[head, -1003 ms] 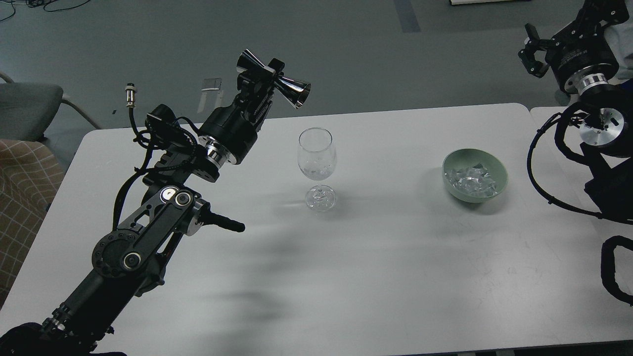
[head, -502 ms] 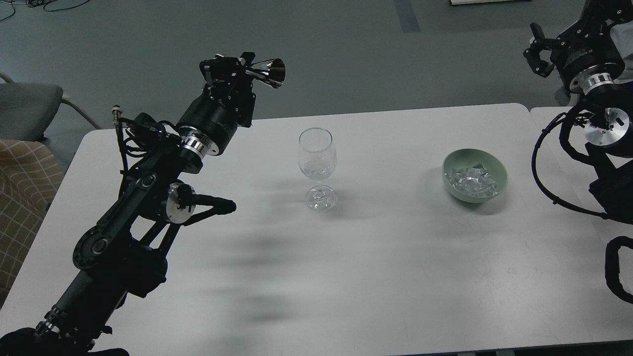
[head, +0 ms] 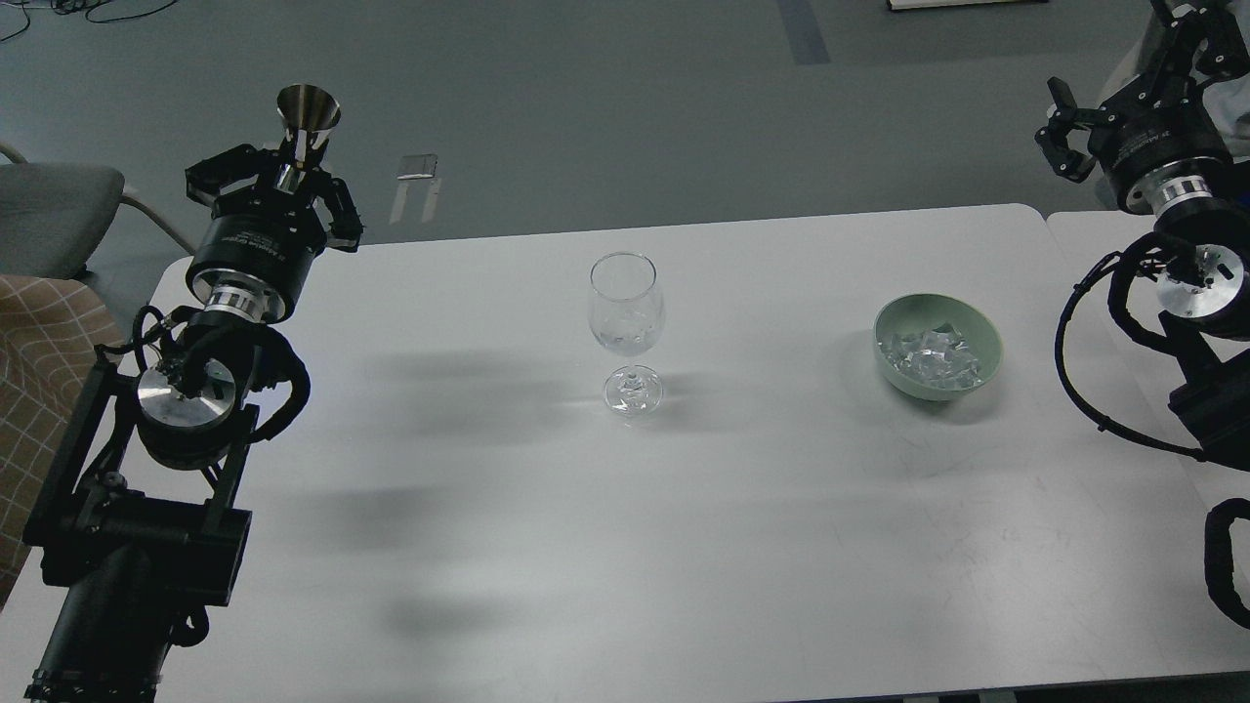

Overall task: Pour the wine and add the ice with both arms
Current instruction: 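Lower the jigger to its original spot and open the left gripper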

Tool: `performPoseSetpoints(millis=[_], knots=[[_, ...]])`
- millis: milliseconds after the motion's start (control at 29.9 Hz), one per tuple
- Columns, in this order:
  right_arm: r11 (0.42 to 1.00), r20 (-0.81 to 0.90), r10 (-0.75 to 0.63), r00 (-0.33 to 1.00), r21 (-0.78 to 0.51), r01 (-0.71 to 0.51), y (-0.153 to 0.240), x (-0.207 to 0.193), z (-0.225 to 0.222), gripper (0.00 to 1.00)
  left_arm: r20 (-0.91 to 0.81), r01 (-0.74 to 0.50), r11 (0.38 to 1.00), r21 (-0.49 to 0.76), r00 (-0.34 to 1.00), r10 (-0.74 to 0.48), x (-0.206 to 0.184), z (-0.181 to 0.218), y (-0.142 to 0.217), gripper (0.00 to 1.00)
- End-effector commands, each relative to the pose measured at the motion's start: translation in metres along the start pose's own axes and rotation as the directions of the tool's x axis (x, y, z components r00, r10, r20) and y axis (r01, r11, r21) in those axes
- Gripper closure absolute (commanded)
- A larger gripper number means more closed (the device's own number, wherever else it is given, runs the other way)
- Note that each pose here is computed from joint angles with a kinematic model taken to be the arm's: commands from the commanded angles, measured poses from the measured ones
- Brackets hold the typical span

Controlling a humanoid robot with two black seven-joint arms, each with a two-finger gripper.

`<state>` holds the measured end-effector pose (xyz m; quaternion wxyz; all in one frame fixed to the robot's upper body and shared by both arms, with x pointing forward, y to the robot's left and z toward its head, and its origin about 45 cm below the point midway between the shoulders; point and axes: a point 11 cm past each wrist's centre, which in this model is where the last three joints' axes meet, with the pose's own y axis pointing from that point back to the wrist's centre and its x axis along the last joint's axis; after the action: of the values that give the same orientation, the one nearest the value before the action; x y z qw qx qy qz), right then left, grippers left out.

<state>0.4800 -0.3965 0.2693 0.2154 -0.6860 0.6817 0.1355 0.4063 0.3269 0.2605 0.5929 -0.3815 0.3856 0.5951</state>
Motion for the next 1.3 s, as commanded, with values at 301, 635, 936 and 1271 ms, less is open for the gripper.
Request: performPoseSetpoints(millis=[301,635,936,1271], knots=[[1.0,-0.017,0.02,1.0,-0.012,-0.021,0.01,0.014,0.002,0.0,-0.081,-0.188,0.982,0.005,0.979,0.187,0.093,-0.007,0.018,1.0],[1.0,-0.025,0.011,1.0,-0.008,-0.012,0.009,0.012,-0.001,0.0,-0.078,-0.23,0.973,0.006,0.97,0.23,0.132,-0.01,0.019,1.0],[1.0,-0.021,0.01,1.0,-0.015,-0.01,0.009,0.01,0.003,0.0,-0.081,-0.272,0.962,0.034,0.958,0.274,0.142,-0.028,0.02,0.94],[1.0,-0.026,0.016,1.0,-0.017,-0.016,0.011,0.014,0.003,0.0,-0.07,-0.283,0.958,0.046,0.956,0.285,0.146,-0.036,0.021,0.66]])
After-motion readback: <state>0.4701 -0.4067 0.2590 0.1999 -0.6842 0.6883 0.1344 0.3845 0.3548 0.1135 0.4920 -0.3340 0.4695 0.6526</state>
